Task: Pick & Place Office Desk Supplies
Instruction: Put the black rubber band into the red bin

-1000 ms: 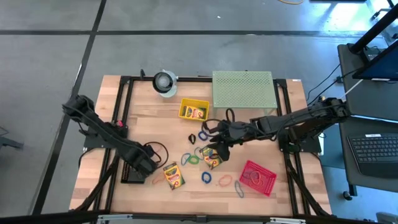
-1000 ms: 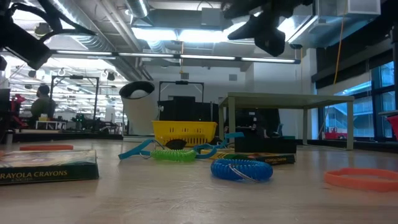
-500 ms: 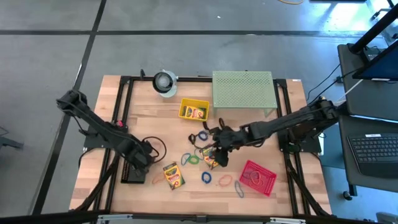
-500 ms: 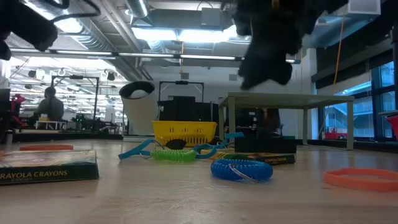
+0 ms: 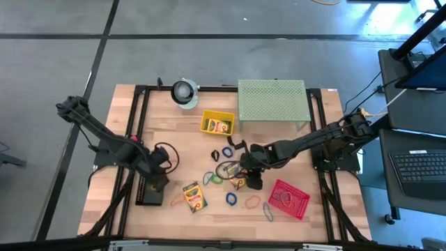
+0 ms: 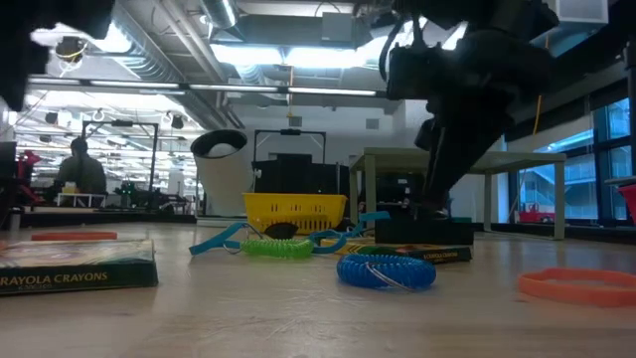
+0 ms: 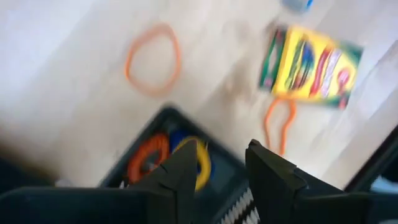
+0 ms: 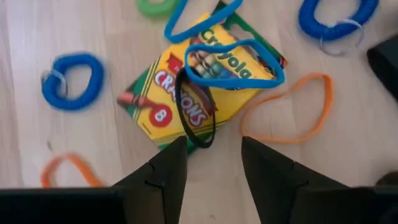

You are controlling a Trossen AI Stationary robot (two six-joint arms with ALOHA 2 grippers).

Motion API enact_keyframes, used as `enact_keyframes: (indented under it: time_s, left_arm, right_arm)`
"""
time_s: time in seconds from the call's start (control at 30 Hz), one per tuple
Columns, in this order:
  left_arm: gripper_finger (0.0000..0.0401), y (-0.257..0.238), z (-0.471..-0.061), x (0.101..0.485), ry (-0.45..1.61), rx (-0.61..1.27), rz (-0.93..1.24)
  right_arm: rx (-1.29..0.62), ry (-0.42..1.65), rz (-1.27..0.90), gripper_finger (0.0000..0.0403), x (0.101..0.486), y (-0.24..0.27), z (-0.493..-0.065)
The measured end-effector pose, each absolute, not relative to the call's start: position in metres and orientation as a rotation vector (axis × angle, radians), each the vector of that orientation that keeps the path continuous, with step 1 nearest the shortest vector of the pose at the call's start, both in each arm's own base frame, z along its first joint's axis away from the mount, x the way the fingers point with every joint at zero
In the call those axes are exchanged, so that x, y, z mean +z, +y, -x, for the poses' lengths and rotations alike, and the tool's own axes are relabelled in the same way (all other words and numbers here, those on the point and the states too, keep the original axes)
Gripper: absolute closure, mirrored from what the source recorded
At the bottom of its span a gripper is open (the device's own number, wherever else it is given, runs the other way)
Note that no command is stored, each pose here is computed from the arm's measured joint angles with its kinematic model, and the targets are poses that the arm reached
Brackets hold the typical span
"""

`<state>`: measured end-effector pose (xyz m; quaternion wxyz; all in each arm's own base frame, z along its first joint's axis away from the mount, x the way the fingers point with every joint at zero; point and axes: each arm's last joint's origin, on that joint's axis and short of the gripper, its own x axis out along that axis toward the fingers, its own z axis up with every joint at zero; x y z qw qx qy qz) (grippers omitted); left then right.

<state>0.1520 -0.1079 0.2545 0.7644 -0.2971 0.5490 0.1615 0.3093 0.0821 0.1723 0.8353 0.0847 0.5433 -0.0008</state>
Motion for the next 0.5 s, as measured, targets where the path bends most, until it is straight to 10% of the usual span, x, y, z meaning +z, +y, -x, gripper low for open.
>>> enact_keyframes:
  time_s: [0.5]
  left_arm:
    - [0.0271, -0.102, -0.173, 0.269, 0.787, 0.377, 0.566]
  right_arm:
    - [0.177, 1.094, 0.152, 0.0287, 0.177, 0.105, -0.308]
